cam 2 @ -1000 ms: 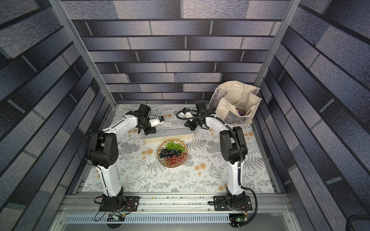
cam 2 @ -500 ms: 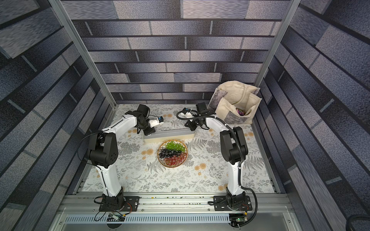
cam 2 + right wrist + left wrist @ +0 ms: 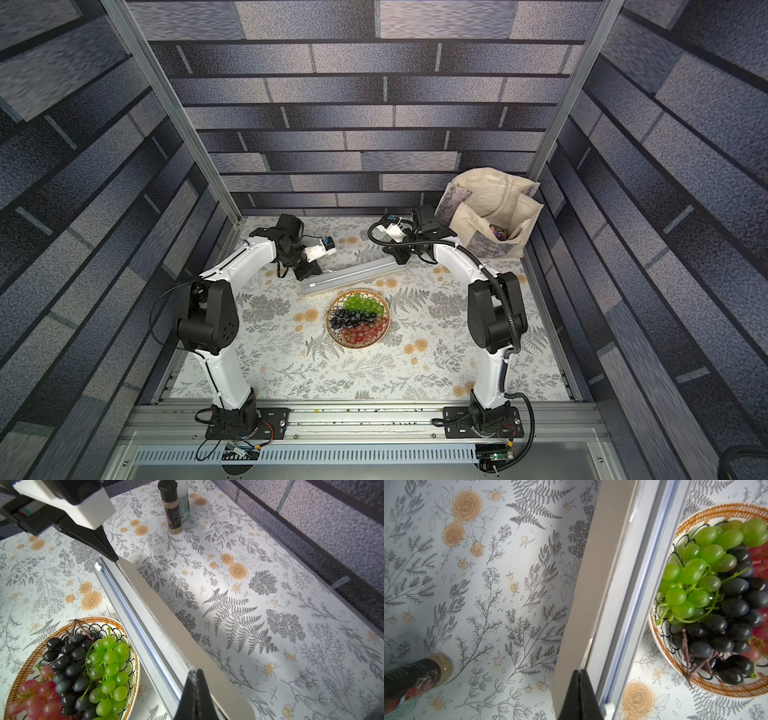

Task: Wrap the plate with plastic wrap
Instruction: Pull the plastic wrap from the plastic wrap cutting box.

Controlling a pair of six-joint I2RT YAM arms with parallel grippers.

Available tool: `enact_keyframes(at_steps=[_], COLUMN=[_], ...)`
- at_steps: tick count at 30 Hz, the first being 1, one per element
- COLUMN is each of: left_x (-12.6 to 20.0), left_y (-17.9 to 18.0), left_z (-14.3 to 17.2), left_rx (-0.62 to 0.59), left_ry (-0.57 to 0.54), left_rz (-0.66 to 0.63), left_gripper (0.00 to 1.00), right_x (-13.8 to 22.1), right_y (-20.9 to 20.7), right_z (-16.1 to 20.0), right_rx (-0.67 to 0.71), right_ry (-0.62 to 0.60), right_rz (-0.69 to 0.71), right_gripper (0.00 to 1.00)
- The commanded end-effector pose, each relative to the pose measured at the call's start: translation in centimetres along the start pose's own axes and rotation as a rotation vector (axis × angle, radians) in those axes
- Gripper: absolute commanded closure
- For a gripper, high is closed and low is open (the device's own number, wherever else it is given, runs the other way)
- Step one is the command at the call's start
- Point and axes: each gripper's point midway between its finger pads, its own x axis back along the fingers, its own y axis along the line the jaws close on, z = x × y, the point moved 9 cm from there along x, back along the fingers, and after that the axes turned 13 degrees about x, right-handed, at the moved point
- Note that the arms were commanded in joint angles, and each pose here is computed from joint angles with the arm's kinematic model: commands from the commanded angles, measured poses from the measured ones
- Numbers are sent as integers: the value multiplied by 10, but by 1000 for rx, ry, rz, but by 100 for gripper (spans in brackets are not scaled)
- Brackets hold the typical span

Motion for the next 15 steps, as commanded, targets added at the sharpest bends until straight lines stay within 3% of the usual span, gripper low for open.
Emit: enact_keyframes(at_steps=[1,15], left_x=[35,88], left_y=[-7,-6], left_z=[-18,-55], left_rx=[6,54], left_ry=[-87,-184], left_rz=[-32,-144], left_gripper=[100,100], right_x=[19,46], right_y=[-4,-13], right_z=[-17,-39], right_rx=[31,40], right_ry=[-58,-68], right_rz=[47,161], right_gripper=[100,100])
